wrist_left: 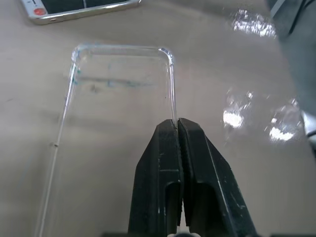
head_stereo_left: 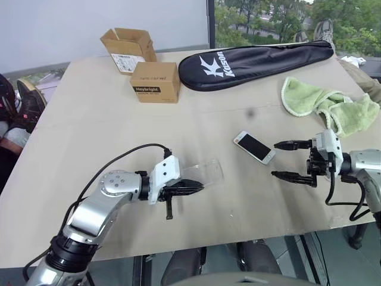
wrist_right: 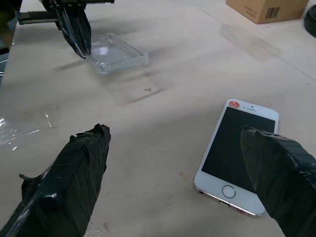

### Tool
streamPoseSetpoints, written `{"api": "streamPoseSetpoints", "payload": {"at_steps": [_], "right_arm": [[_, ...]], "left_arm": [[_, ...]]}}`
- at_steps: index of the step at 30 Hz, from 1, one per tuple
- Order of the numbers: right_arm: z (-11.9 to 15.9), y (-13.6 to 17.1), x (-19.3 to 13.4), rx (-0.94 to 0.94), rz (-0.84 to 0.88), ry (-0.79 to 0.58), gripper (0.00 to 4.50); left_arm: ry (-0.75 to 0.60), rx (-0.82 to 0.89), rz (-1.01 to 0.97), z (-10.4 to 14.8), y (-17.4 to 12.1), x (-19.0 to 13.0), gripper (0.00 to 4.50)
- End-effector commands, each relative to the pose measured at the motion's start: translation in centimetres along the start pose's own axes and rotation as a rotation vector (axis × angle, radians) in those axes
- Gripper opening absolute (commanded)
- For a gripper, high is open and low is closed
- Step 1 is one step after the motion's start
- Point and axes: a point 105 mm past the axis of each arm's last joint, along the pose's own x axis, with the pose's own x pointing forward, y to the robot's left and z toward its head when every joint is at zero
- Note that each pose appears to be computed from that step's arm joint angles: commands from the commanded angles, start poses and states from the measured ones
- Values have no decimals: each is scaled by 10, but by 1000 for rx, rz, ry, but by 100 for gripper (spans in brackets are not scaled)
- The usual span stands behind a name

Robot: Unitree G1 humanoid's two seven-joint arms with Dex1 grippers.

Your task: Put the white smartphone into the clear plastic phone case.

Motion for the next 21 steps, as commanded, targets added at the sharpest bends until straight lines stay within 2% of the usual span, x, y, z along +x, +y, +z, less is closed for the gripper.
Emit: {"api": "streamPoseSetpoints", "payload": {"at_steps": [1, 7, 12, 21], "right_arm": [[14, 0, -4, -63, -23, -24, 450], [14, 6, -8, -51, -46, -24, 450], [16, 9, -10, -43, -70, -28, 450], [16, 10, -10, -38, -88, -21, 450]], "left_arm": [[5, 81, -10, 7, 5, 1, 5], [-32, 57, -41, 23, 8, 18, 5], [-58, 41, -94, 37, 0, 29, 5], [-41, 37, -133, 45, -5, 34, 5]]}}
